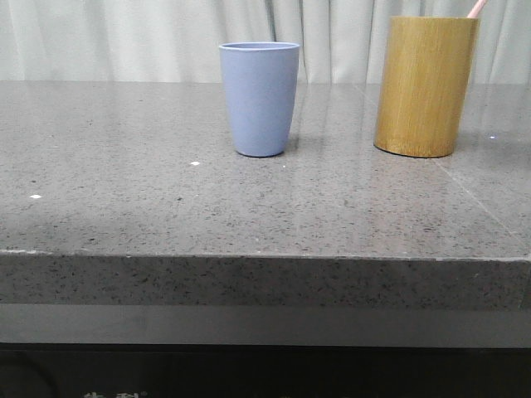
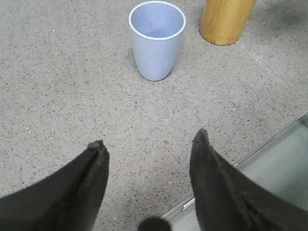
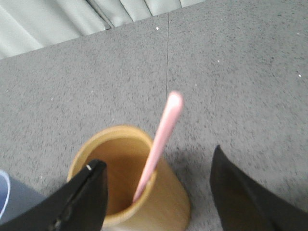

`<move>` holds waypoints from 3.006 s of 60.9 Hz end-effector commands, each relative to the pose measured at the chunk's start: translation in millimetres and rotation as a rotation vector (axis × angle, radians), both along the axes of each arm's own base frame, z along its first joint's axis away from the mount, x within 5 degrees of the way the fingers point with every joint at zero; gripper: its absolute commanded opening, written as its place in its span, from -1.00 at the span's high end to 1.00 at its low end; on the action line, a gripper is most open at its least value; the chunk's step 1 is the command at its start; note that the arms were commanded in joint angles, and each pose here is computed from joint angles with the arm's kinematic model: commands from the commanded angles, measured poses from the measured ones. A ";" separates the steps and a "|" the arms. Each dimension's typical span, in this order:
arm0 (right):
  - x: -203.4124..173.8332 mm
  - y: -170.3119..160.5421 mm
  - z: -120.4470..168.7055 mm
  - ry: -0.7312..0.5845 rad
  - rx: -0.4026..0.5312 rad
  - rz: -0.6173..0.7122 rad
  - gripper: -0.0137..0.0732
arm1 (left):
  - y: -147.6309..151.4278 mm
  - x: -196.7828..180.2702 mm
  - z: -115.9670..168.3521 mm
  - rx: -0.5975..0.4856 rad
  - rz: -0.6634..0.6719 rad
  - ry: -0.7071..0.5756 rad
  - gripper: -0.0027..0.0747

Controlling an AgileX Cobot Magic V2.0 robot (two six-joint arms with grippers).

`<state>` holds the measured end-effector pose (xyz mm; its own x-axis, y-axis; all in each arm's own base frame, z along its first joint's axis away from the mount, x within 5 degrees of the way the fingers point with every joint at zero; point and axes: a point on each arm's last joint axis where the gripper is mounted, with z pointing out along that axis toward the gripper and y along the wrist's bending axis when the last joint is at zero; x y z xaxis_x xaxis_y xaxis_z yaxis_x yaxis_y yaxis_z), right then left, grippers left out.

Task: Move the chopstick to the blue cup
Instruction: 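Open the left gripper and withdraw it from the blue cup, then grasp the pink stick with the right gripper and pull it from the bamboo holder, then carry the pink stick over the blue cup and lower it inside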

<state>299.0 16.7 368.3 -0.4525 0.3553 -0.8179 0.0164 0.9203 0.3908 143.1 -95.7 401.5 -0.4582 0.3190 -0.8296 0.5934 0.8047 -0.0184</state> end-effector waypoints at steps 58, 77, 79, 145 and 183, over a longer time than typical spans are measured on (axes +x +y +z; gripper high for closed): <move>21.7 4.3 76.5 -0.181 -0.130 0.110 0.84 | -1.1 1.3 13.0 -0.052 0.004 -0.086 -0.07; -16.5 17.6 175.2 -0.395 -0.260 0.239 0.84 | 0.4 2.3 13.0 -0.030 0.010 -0.102 -0.07; -20.6 21.5 181.8 -0.418 -0.266 0.254 0.84 | 0.7 2.5 12.9 -0.024 0.011 -0.105 -0.07; 54.9 171.2 83.6 -0.258 -0.339 0.715 0.04 | 0.5 4.5 16.3 -0.038 0.017 -0.145 -0.07; -21.2 128.7 143.8 -0.290 -0.508 0.701 -0.17 | 0.3 5.0 17.5 -0.046 0.018 -0.158 -0.07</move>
<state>315.7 165.0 468.8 -0.2726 -0.3938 -0.8778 -0.6776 0.7263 -0.1154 148.1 -94.6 403.3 -0.4074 0.3243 -0.8538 0.5792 0.8145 0.0330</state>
